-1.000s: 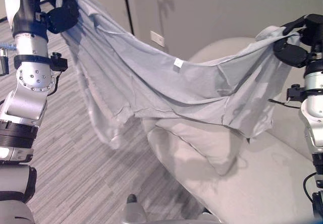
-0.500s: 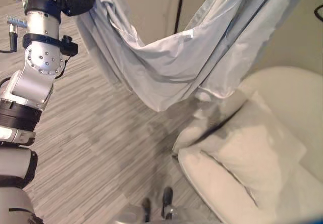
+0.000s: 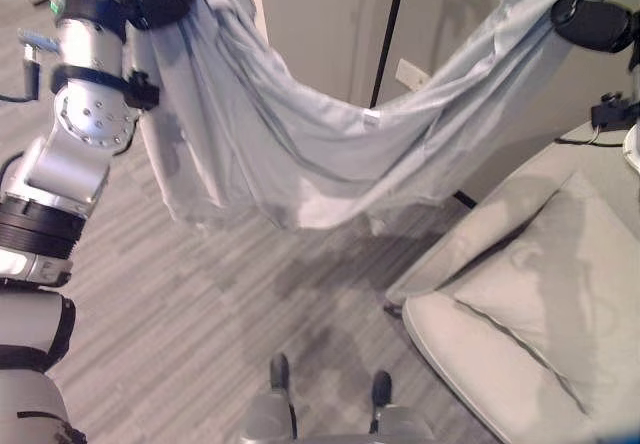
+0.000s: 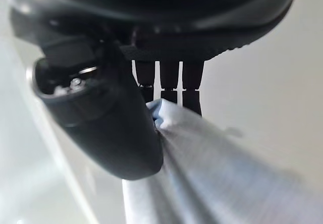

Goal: Hang the clothes on the sofa on the clothes rack.

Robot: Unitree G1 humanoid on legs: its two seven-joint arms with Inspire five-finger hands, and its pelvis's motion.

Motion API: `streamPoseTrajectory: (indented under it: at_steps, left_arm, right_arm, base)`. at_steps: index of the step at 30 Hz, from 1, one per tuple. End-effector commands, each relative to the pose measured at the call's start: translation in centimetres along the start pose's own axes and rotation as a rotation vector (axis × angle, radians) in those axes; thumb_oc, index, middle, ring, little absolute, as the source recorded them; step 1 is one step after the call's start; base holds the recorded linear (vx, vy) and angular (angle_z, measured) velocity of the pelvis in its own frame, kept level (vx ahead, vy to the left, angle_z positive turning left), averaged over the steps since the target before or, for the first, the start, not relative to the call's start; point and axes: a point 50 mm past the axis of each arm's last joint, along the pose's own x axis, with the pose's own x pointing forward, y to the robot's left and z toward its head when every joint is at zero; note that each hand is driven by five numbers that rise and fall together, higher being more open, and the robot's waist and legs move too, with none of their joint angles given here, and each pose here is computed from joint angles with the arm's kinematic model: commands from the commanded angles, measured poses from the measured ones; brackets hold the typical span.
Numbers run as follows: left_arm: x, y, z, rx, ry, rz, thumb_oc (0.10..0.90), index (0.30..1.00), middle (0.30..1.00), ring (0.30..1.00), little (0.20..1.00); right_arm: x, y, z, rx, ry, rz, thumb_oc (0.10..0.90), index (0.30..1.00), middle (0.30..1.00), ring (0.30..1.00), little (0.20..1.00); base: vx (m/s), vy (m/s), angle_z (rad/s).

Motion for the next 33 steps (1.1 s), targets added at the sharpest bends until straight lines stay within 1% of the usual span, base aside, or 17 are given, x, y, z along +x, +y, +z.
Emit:
streamPoseTrajectory:
  at_steps: [1,5,9,12,15,16,20,22,28,30,33]
  left_arm:
    - [3.2,6.2,5.4,0.035,-0.245,0.225,0.4,0.3,0.3,0.3,0.3]
    - [3.4,6.1,5.8,0.034,-0.253,0.219,0.4,0.3,0.3,0.3,0.3]
    - [3.3,5.8,6.0,0.015,-0.262,0.213,0.4,0.3,0.3,0.3,0.3]
    - [3.3,5.5,6.2,-0.011,-0.267,0.217,0.4,0.3,0.3,0.3,0.3]
    - [2.6,5.3,5.6,-0.017,-0.254,0.212,0.4,0.3,0.3,0.3,0.3]
    - [2.4,5.3,5.7,-0.019,-0.262,0.213,0.4,0.3,0.3,0.3,0.3]
    - [1.7,4.2,5.1,-0.087,-0.239,0.207,0.4,0.3,0.3,0.3,0.3]
    - [1.4,4.2,4.6,-0.093,-0.221,0.199,0.4,0.3,0.3,0.3,0.3]
    - [0.5,4.6,3.8,-0.118,-0.2,0.208,0.4,0.3,0.3,0.3,0.3]
    - [0.3,4.6,3.7,-0.137,-0.203,0.219,0.4,0.3,0.3,0.3,0.3]
    - [0.2,4.9,3.6,-0.115,-0.203,0.229,0.4,0.3,0.3,0.3,0.3]
  right_arm:
    - [2.3,-3.4,5.6,-0.13,-0.247,-0.062,0.4,0.3,0.3,0.3,0.3]
    - [2.4,-3.4,5.9,-0.121,-0.262,-0.071,0.4,0.3,0.3,0.3,0.3]
    - [2.4,-3.5,6.0,-0.118,-0.262,-0.059,0.4,0.3,0.3,0.3,0.3]
    - [2.3,-3.8,6.0,-0.118,-0.263,-0.068,0.4,0.3,0.3,0.3,0.3]
    - [1.5,-4.4,5.2,-0.164,-0.246,-0.056,0.4,0.3,0.3,0.3,0.3]
    - [1.4,-5.1,5.3,-0.175,-0.246,-0.067,0.4,0.3,0.3,0.3,0.3]
    - [0.6,-5.8,5.4,-0.177,-0.265,-0.064,0.4,0.3,0.3,0.3,0.3]
    - [0.1,-6.3,5.8,-0.18,-0.286,-0.057,0.4,0.3,0.3,0.3,0.3]
    - [-0.3,-6.1,6.5,-0.139,-0.321,-0.018,0.4,0.3,0.3,0.3,0.3]
    - [-0.3,-6.2,6.9,-0.126,-0.339,-0.028,0.4,0.3,0.3,0.3,0.3]
    - [-0.3,-6.7,6.9,-0.128,-0.341,-0.066,0.4,0.3,0.3,0.3,0.3]
  base:
    - [0.18,0.322,-0.59]
    - [0.12,0.264,-0.3]
    - [0.13,0.01,-0.1]
    - [0.22,-0.115,0.0]
    - [0.25,-0.109,0.16]
    - [0.22,-0.156,0.53]
    - [0.22,-0.195,0.5]
    - [0.26,-0.266,0.17]
    - [0.15,-0.167,0.09]
    - [0.08,-0.059,0.17]
    - [0.08,0.0,0.17]
